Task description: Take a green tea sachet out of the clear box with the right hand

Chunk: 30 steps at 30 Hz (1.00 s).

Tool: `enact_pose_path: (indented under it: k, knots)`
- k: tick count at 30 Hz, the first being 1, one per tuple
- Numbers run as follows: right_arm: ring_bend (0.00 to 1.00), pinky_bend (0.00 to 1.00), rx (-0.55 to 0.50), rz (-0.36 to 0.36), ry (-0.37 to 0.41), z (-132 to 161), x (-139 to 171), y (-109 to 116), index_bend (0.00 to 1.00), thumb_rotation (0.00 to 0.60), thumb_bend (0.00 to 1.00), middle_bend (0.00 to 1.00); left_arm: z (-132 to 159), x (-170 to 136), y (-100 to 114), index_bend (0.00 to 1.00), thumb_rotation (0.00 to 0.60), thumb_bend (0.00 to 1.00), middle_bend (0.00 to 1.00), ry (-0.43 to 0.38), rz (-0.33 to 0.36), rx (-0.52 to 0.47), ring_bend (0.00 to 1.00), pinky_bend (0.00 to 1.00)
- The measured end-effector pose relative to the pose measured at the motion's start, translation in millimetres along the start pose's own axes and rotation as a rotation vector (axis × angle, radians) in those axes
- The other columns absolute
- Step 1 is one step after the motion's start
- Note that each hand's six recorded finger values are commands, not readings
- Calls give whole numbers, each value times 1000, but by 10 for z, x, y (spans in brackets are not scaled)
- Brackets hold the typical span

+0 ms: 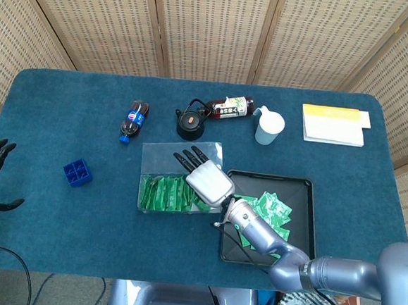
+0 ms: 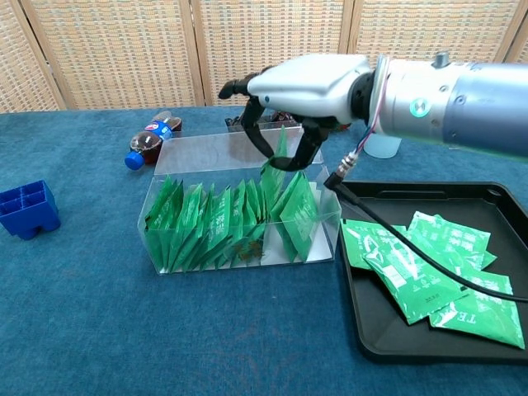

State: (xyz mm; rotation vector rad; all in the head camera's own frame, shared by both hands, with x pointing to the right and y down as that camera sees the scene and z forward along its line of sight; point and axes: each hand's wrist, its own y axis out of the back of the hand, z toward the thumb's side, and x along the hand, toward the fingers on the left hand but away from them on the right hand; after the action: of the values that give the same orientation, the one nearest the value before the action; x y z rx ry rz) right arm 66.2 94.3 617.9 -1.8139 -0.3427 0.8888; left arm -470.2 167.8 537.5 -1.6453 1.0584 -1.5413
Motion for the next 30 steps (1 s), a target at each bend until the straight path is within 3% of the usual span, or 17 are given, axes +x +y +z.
enact_pose_path:
  k: [11,19,23,30]
  knots:
    - [0,0,37,-79,-21,-141,262,407,654,600,557,104,-4,-1,3,0,600,114,0,-2,0,-2,0,0]
    - [0,0,65,-96,-93,-450,640,602,654,600,557,104,6,-17,6,0,600,114,0,-5,2,-3,0,0]
    - [0,0,74,-79,-123,-600,884,570,654,600,557,104,16,-25,8,0,600,113,0,-9,2,-3,0,0]
    - [0,0,41,-13,-176,-877,1385,215,654,600,557,104,36,-47,7,0,600,113,0,-17,5,2,0,0]
